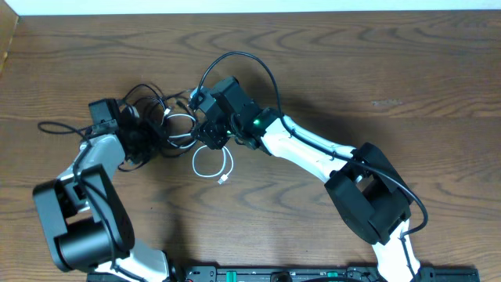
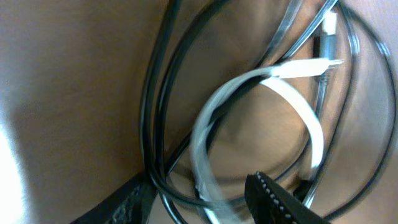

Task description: Untangle cables

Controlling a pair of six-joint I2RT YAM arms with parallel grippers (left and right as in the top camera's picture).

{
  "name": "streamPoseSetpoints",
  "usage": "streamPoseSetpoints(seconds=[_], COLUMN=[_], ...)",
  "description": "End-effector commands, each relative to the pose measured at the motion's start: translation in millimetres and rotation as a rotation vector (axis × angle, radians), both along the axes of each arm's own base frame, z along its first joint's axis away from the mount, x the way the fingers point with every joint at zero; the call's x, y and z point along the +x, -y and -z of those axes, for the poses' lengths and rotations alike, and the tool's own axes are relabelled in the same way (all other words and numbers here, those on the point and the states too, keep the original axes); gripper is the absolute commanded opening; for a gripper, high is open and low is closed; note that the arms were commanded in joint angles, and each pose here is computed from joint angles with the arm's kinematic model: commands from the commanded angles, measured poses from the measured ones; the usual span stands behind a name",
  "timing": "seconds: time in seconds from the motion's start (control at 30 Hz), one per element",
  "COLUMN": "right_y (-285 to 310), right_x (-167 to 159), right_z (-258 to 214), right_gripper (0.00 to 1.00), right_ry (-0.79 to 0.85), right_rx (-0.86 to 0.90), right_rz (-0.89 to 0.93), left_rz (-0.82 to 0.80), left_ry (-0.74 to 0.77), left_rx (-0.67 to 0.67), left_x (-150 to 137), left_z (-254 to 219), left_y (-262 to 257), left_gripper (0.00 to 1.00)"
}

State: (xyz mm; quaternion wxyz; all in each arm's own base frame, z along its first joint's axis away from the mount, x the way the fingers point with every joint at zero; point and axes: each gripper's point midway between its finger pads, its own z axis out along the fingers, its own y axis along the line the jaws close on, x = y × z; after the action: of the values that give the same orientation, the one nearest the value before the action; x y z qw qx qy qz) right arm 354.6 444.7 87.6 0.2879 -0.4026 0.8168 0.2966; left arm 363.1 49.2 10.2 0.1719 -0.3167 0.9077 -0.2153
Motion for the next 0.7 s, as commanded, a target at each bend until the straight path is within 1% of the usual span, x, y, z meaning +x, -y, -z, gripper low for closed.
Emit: streamPoseSetpoints(seconds=[0.0, 0.1, 0.23, 0.33, 0.57, 0.67], right_y=[10, 15, 22, 26, 36, 46], right_x=[9, 5, 2, 5, 10, 17], right_z=[7, 14, 20, 20, 6, 0], right_gripper=[0.54, 0.52, 0.49, 0.49, 0.49, 0.47], right_ry=[-0.002, -0.031, -0.058, -0.072, -0.177, -0.210], right_rx=[-0.032, -0.061, -0.088, -0.082, 0.050, 0.094], right_rz=[0.023, 0.024, 0.029, 0.032, -0.035, -0.044], left_rz=[0.045, 0.051, 0.035, 0.026, 0.033, -0.017], left_ry=[0.017, 0.059, 0.080, 0.096, 0.180, 0.144], left_rx=[-0.155, -0.175, -0.176, -0.176, -0.144, -0.141], left_x=[3, 10, 12, 12, 14, 11], left_z=[6, -6, -19, -30, -66, -63], left_y=[27, 30, 30, 30, 29, 25], left_gripper=[0.53, 0.52, 0.52, 0.52, 0.52, 0.52])
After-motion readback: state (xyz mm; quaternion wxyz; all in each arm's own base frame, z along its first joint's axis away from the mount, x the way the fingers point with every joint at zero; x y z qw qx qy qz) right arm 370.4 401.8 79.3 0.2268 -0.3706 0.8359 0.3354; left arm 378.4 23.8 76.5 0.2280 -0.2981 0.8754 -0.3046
